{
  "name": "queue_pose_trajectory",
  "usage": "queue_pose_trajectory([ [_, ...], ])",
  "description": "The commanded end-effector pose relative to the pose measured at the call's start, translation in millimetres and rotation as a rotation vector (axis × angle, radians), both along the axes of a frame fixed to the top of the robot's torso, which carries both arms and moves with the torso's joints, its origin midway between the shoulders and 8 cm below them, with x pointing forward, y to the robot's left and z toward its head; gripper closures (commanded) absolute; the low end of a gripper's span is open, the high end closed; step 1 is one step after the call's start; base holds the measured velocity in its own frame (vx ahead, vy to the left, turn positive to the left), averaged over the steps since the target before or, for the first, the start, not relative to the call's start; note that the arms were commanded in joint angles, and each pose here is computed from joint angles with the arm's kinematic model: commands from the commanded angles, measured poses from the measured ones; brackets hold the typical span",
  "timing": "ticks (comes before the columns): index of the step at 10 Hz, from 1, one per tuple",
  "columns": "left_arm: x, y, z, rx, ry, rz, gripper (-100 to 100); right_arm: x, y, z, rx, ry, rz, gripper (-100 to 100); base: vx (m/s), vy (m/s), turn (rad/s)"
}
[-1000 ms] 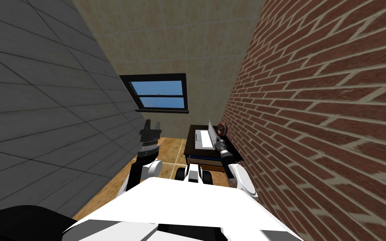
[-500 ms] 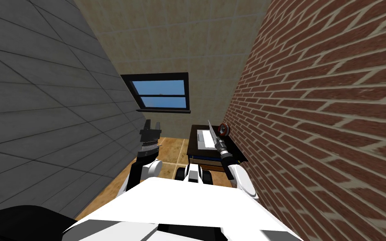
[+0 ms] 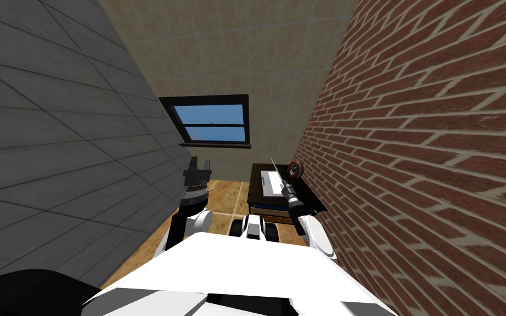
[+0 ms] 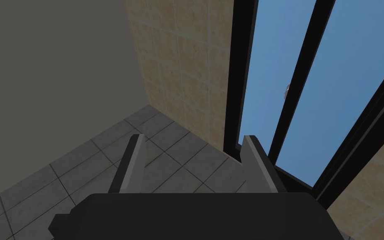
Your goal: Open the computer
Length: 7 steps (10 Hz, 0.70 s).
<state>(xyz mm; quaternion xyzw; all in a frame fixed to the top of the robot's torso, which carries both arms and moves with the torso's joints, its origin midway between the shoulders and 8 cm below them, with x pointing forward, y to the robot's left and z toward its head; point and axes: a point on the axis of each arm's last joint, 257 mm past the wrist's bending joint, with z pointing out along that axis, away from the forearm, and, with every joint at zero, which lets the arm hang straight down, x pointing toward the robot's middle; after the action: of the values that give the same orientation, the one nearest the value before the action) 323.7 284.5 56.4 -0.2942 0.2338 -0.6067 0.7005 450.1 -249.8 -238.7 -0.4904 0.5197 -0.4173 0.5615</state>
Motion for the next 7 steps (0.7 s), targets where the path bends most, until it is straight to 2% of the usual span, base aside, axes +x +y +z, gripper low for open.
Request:
queue_pose_trajectory([
  [1, 0.0, 0.0, 0.0, 0.000, 0.000, 0.000, 0, 7.0, 2, -4.0, -0.043, -0.006, 0.003, 100, -0.020, 0.032, -0.009],
  [5, 0.0, 0.0, 0.0, 0.000, 0.000, 0.000, 0, 18.4, 7, -12.3, -0.100, -0.006, 0.006, 100, -0.021, 0.024, -0.012],
  [7, 0.0, 0.0, 0.0, 0.000, 0.000, 0.000, 0, 18.4, 7, -12.3, -0.135, -0.011, 0.007, 100, -0.018, 0.025, -0.006],
])
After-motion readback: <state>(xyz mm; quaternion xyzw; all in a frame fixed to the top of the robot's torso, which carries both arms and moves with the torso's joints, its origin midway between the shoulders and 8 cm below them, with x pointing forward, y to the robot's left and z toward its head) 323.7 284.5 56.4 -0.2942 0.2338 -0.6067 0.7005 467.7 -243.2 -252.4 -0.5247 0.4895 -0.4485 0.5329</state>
